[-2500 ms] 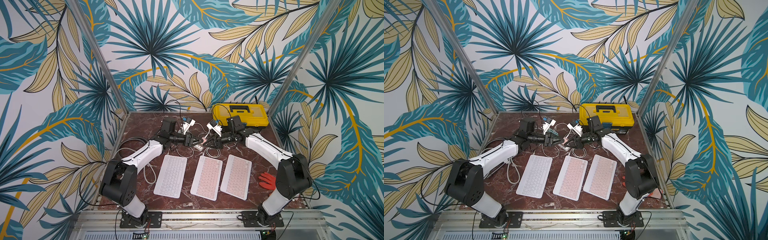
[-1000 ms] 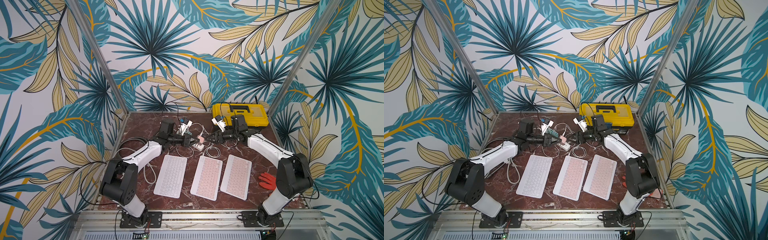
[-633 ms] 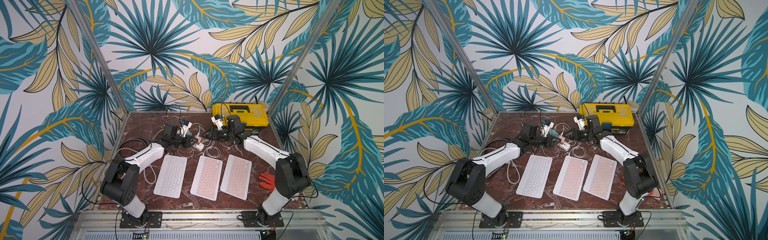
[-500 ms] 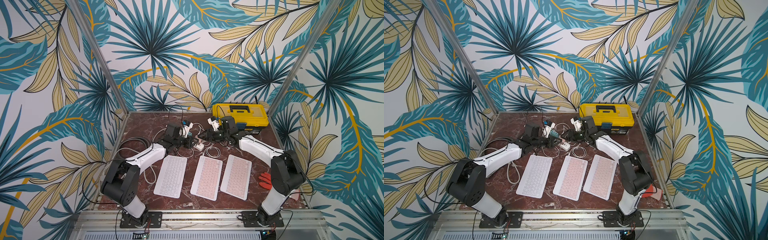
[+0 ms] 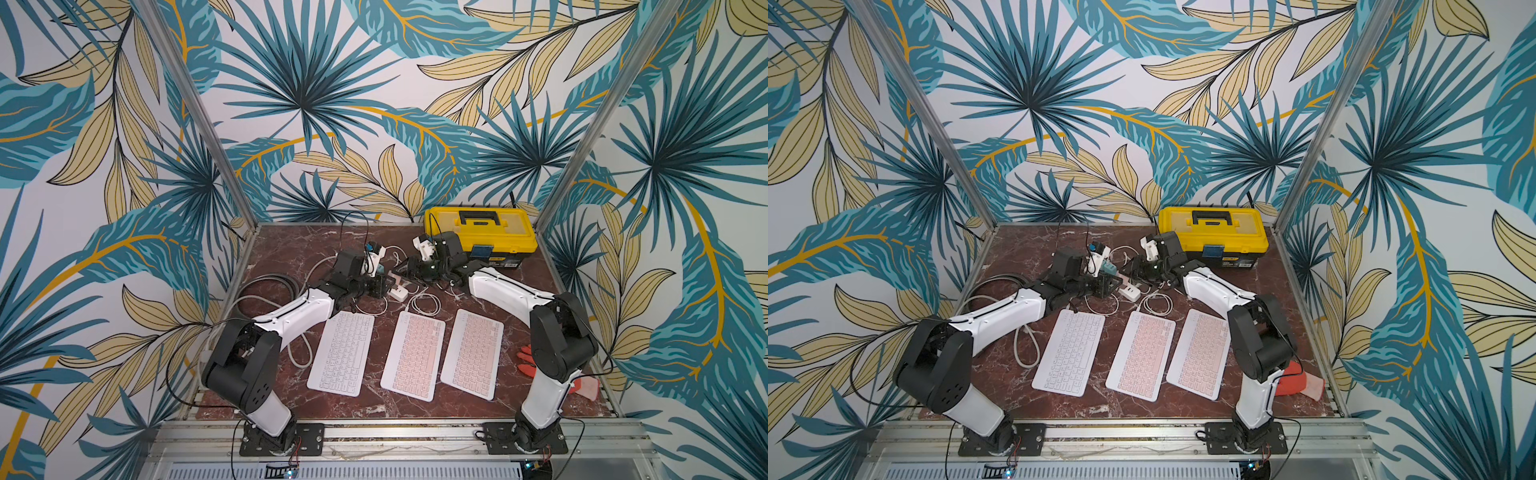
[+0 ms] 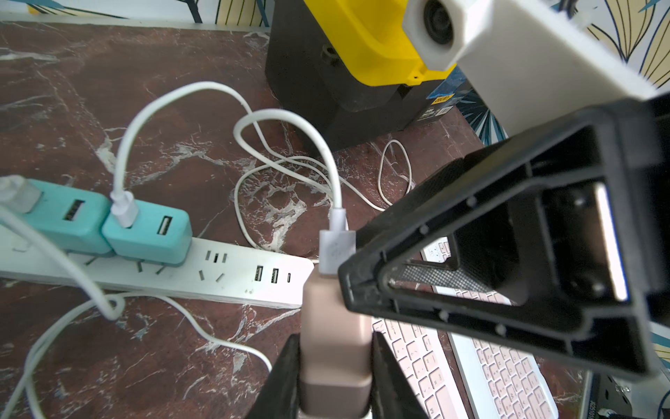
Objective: Unplug the wireless keyboard
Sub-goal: Remove the power cord from the plug.
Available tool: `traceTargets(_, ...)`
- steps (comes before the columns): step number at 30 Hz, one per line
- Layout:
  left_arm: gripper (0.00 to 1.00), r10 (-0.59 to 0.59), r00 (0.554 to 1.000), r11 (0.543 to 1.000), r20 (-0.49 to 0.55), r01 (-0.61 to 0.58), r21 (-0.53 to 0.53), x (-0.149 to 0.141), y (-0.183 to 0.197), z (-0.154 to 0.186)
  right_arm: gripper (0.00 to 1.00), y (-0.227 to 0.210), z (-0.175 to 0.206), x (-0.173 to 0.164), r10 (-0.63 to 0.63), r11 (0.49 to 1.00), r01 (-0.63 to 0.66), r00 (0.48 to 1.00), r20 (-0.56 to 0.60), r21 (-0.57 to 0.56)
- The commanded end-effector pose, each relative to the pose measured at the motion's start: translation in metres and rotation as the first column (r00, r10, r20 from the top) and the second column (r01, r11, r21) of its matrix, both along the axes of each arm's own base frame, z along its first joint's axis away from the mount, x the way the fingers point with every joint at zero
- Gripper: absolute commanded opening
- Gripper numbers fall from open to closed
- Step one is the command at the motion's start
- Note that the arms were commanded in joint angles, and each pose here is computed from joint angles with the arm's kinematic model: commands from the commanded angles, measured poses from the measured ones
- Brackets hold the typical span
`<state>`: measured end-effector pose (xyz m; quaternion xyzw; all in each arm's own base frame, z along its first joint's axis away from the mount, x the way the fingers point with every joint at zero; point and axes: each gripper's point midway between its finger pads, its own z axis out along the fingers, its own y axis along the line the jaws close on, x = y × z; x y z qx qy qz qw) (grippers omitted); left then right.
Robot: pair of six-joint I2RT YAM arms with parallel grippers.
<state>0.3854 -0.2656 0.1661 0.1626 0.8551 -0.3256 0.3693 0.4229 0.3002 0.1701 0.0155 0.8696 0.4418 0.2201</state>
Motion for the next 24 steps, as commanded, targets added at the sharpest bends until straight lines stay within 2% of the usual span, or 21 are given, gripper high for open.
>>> traceTargets(1, 0.00, -0.044, 0.999, 0.999, -0.007, 0.044, 0.007, -0.009, -0.008, -0.008, 0.41, -0.002, -0.004, 0.013, -0.045, 0.999, 0.045, 0.999, 0.003, -0.013)
traceTargets(5, 0.00, -0.050, 0.999, 0.999, -0.006, 0.050, 0.010, -0.011, -0.007, -0.009, 0.40, -0.003, -0.006, 0.015, -0.055, 0.998, 0.055, 0.998, 0.005, -0.021)
traceTargets(9, 0.00, -0.049, 0.999, 0.999, -0.009, 0.050, 0.013, -0.014, -0.006, -0.010, 0.55, -0.010, -0.007, 0.016, -0.059, 0.996, 0.061, 0.998, 0.031, -0.064)
traceTargets(13, 0.00, -0.052, 0.999, 0.999, -0.012, 0.052, 0.013, -0.014, -0.006, -0.012, 0.56, -0.007, -0.006, 0.013, -0.031, 0.997, 0.033, 0.999, 0.034, -0.065)
traceTargets(20, 0.00, -0.040, 0.999, 0.999, -0.008, 0.040, 0.016, -0.014, -0.004, -0.010, 0.49, 0.003, -0.012, 0.006, -0.002, 0.999, 0.001, 1.000, -0.016, -0.044)
traceTargets(24, 0.00, -0.039, 0.999, 0.999, -0.006, 0.039, 0.016, -0.012, -0.004, -0.010, 0.39, 0.010, -0.019, 0.003, -0.003, 1.000, 0.003, 0.999, -0.041, -0.018)
